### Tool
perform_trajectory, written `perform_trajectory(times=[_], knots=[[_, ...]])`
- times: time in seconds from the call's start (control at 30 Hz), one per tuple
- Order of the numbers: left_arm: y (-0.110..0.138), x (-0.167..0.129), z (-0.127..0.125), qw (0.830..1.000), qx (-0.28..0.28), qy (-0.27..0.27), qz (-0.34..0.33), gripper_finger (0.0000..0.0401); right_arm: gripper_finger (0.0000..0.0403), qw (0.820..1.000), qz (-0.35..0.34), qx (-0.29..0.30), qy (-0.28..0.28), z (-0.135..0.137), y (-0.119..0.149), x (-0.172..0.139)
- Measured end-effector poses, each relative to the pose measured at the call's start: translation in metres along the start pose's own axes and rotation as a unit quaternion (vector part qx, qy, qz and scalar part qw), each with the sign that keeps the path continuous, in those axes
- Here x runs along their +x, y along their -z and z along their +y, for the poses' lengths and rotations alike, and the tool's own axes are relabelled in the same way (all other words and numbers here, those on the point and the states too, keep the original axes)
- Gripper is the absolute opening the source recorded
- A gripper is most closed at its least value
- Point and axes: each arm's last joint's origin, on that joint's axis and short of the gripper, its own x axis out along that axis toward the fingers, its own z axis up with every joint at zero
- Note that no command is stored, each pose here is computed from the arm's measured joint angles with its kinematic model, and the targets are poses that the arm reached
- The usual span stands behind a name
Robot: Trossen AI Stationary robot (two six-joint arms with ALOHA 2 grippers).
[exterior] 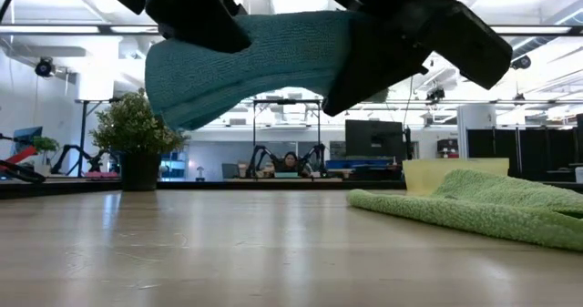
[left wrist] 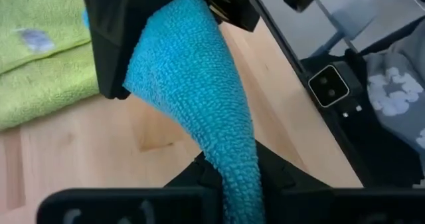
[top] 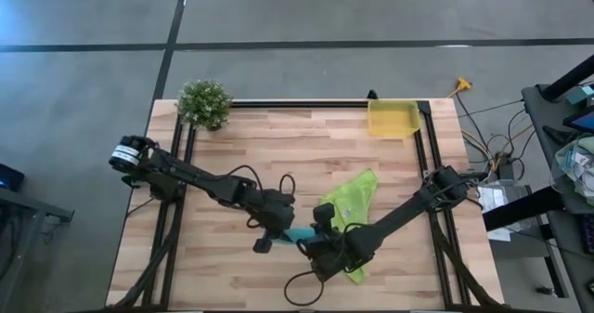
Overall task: Roll microfiber towels into tight, uniform cylinder then place into a basket
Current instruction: Put the blue microfiber towel into the yellow bin
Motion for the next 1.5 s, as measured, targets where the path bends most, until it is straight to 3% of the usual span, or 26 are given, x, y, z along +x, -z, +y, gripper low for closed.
perform_trajectory(times=[0.13,0.27,0.43,0.57,0.63,0.8,1.07,1.27,1.4,1.5], knots=[[0.002,0.0,0.001,0.999,0.047,-0.009,0.001,0.0024,0.0014,1.0,0.006,-0.005,0.002,-0.001,0.002,-0.001],[0.003,-0.01,0.004,0.994,0.092,-0.051,-0.002,0.0044,0.0013,0.999,0.034,0.003,0.014,-0.007,0.007,0.0],[0.004,-0.031,0.008,0.986,0.122,-0.112,0.016,0.0102,0.0012,0.994,0.097,0.011,0.048,-0.022,0.022,0.007],[0.004,-0.041,0.009,0.974,0.162,-0.156,0.019,0.0156,0.0012,0.988,0.129,0.058,0.064,-0.05,0.036,0.011],[0.002,-0.043,0.011,0.962,0.194,-0.193,0.018,0.0181,0.0012,0.985,0.131,0.085,0.069,-0.067,0.046,0.01],[0.003,-0.045,0.023,0.911,0.25,-0.322,0.063,0.0221,0.0012,0.975,0.138,0.155,0.083,-0.115,0.092,0.002],[-0.008,-0.06,0.061,0.885,0.262,-0.383,0.02,0.0233,0.0012,0.95,0.131,0.27,0.088,-0.17,0.185,-0.011],[-0.027,-0.095,0.106,0.855,0.286,-0.429,-0.049,0.0233,0.0012,0.928,0.145,0.315,0.138,-0.201,0.228,-0.023],[-0.04,-0.138,0.144,0.854,0.283,-0.419,-0.122,0.0228,0.0011,0.919,0.172,0.316,0.162,-0.222,0.242,-0.025],[-0.047,-0.171,0.171,0.864,0.276,-0.381,-0.179,0.0212,0.0011,0.909,0.216,0.315,0.169,-0.235,0.252,-0.022]])
